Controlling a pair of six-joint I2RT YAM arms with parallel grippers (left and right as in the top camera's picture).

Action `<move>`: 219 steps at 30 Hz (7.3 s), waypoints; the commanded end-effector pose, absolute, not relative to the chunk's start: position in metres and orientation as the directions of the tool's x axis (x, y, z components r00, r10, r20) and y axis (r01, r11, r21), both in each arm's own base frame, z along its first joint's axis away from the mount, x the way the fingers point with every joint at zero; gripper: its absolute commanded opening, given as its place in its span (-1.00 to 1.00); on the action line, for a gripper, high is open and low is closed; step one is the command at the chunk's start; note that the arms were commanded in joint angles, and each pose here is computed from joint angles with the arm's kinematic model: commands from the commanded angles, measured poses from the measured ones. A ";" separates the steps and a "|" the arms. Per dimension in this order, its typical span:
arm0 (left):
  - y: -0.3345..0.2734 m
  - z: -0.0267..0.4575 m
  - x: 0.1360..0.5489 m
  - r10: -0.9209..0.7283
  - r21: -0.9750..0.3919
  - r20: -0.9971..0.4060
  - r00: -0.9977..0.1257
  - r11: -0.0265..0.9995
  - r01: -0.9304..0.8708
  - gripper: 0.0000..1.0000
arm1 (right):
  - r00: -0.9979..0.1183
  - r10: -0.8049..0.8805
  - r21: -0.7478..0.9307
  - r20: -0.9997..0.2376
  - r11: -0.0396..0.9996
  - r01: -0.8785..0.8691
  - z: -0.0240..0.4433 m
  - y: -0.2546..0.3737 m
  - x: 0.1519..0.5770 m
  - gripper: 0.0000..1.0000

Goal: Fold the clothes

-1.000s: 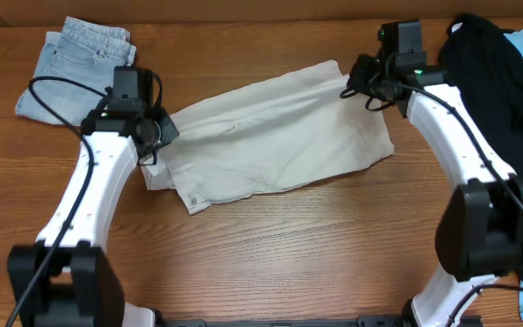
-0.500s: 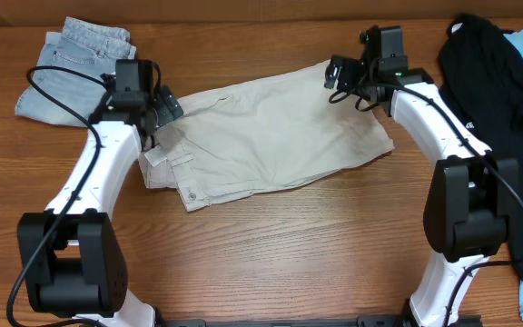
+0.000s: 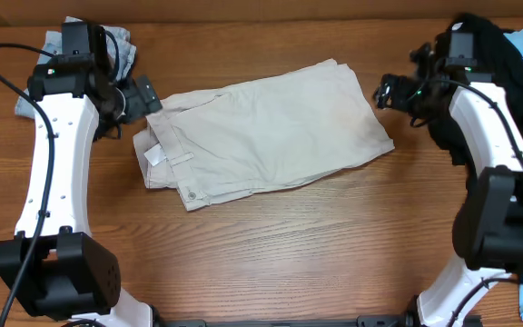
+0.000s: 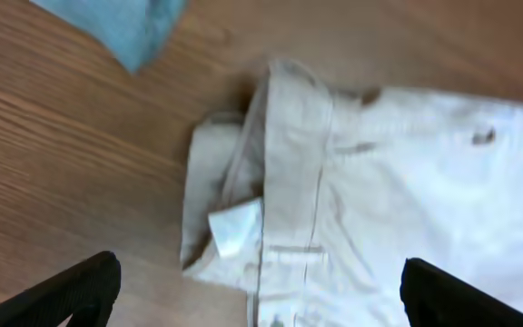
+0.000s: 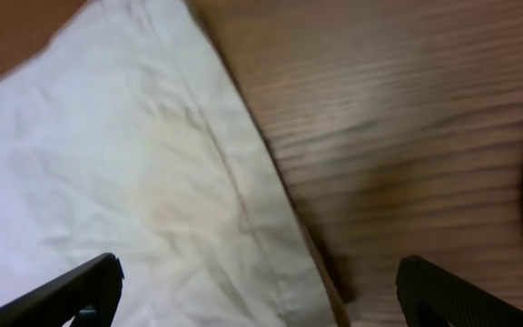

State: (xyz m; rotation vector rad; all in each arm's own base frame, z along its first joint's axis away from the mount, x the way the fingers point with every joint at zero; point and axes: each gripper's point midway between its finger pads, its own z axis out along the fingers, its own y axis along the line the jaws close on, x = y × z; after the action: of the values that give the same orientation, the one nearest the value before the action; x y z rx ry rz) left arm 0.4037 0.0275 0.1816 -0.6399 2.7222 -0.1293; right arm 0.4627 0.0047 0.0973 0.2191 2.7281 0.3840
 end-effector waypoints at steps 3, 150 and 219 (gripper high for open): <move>0.008 0.166 0.402 -0.326 -0.179 -0.238 -0.915 0.941 -0.288 1.00 | -0.963 0.086 0.361 -0.254 0.933 -0.012 0.059 0.038 0.453 0.86; -0.108 0.190 0.223 -0.103 -0.010 0.098 -0.990 0.994 -0.104 -0.92 | -0.876 0.316 0.358 -0.364 0.916 0.182 0.171 0.004 0.395 0.30; -0.069 0.085 0.302 -0.142 -0.114 0.108 -0.984 0.981 -0.155 -0.92 | -0.990 0.074 0.389 -0.117 0.921 0.023 0.069 0.091 0.390 0.01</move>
State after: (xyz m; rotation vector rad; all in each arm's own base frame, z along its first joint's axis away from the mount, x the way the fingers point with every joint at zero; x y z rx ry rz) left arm 0.3177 -0.0577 0.1097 -0.2245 3.1489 -0.1188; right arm 0.3876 0.0887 0.0667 0.0796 2.9614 0.5816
